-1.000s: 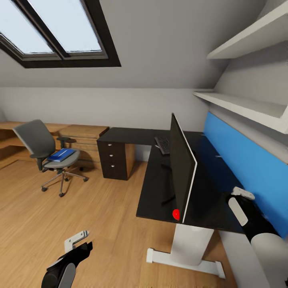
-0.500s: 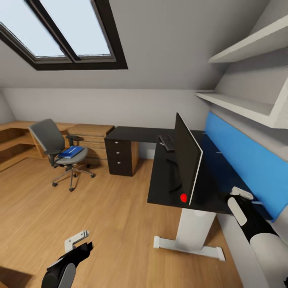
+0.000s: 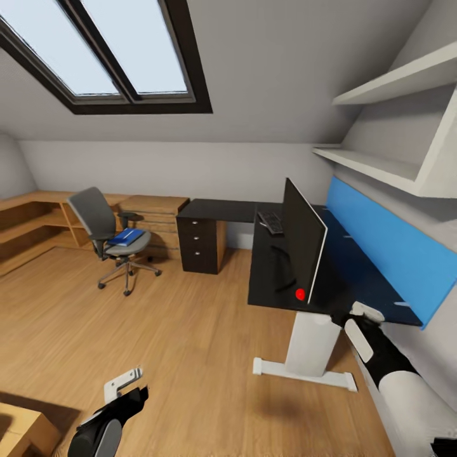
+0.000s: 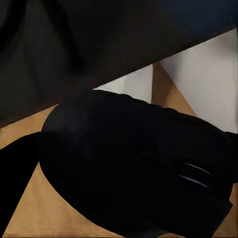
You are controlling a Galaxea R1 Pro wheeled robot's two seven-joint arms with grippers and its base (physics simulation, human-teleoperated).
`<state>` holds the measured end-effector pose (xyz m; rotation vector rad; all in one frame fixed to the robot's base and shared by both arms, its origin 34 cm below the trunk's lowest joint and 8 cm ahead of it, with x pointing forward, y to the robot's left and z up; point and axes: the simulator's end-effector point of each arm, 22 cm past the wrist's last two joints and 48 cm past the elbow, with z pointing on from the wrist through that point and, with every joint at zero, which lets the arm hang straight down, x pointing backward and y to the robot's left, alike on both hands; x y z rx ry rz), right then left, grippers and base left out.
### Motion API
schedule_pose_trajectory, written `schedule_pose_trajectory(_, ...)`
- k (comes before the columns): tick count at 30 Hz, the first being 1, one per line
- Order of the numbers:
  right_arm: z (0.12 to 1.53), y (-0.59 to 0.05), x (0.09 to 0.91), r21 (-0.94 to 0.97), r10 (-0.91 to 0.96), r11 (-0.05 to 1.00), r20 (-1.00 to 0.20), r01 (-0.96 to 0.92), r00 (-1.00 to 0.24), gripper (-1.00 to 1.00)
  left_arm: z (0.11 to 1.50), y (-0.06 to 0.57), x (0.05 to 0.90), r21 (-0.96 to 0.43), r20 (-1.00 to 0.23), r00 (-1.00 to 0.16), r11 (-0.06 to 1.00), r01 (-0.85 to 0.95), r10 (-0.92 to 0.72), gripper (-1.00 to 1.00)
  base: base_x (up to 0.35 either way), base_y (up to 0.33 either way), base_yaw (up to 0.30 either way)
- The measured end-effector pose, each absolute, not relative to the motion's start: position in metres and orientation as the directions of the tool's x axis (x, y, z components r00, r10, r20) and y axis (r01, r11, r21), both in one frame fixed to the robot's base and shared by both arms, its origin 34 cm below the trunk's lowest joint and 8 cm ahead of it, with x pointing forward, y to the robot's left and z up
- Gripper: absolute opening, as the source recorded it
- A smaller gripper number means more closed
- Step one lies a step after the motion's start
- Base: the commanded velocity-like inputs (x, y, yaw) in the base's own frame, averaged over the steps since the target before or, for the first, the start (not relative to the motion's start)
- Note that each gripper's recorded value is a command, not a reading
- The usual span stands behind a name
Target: In the bedroom, organize the workspace by keeping the computer under the desk, ensuring the monitor is on the desk, placing the keyboard on the desk next to the monitor, placing the mouse on the desk next to the keyboard, moving the folder from the swivel chair onto the desk next to the mouse, stacking the notebook on top of the folder with the pen on top of the notebook, and positioning the swivel chair next to the desk.
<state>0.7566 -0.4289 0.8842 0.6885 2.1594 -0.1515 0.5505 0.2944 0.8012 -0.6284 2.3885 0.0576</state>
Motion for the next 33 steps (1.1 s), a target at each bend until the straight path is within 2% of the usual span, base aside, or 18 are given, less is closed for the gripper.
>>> schedule_pose_trajectory(5, 0.880, -0.411, 0.759, 0.114, 0.397, 0.850, -0.780, 0.514, -0.483, -1.00, 0.792, 0.279, 0.544, -0.107, -0.588, -0.702, 0.899, -0.425, -0.402, 1.00, -0.229, 0.143, 0.000)
schedule_pose_trajectory(16, 0.824, -0.331, 0.743, 0.073, 0.332, 0.893, -0.775, 0.445, -0.538, -1.00, 0.784, 0.272, 0.540, -0.065, -0.584, -0.732, 0.919, -0.388, -0.350, 1.00, -0.018, 0.011, 0.000)
schedule_pose_trajectory(18, 0.804, -0.318, 0.730, 0.052, 0.318, 0.900, -0.759, 0.433, -0.568, -1.00, 0.777, 0.275, 0.535, -0.030, -0.579, -0.748, 0.925, -0.379, -0.325, 1.00, -0.011, 0.018, 0.000)
schedule_pose_trajectory(21, 0.765, -0.281, 0.698, -0.036, 0.204, 0.935, -0.760, 0.353, -0.617, -1.00, 0.762, 0.283, 0.517, 0.033, -0.583, -0.762, 0.928, -0.370, -0.283, 1.00, -0.070, 0.177, 0.000)
schedule_pose_trajectory(24, 0.748, -0.252, 0.674, -0.080, 0.110, 0.957, -0.789, 0.278, -0.605, -1.00, 0.743, 0.281, 0.502, 0.044, -0.610, -0.742, 0.923, -0.382, -0.278, 1.00, -0.103, 0.281, 0.000)
schedule_pose_trajectory(27, 0.705, -0.238, 0.612, -0.102, 0.083, 0.965, -0.754, 0.242, -0.652, -1.00, 0.719, 0.265, 0.488, 0.045, -0.656, -0.713, 0.930, -0.364, -0.247, 1.00, -0.080, 0.309, 0.000)
schedule_pose_trajectory(30, 0.690, -0.235, 0.588, -0.109, 0.081, 0.966, -0.733, 0.234, -0.675, -1.00, 0.703, 0.247, 0.475, 0.055, -0.644, -0.735, 0.945, -0.322, -0.212, 1.00, -0.021, 0.326, 0.000)
schedule_pose_trajectory(31, 0.683, -0.230, 0.575, -0.090, 0.088, 0.970, -0.740, 0.227, -0.667, -1.00, 0.673, 0.214, 0.442, 0.083, -0.588, -0.800, 0.975, -0.207, -0.120, 1.00, -0.002, 0.334, 0.000)
schedule_pose_trajectory(33, 0.684, -0.225, 0.573, -0.075, 0.085, 0.974, -0.752, 0.212, -0.654, -1.00, 0.664, 0.208, 0.431, 0.095, -0.571, -0.815, 0.979, -0.178, -0.093, 1.00, 0.008, 0.334, 0.000)
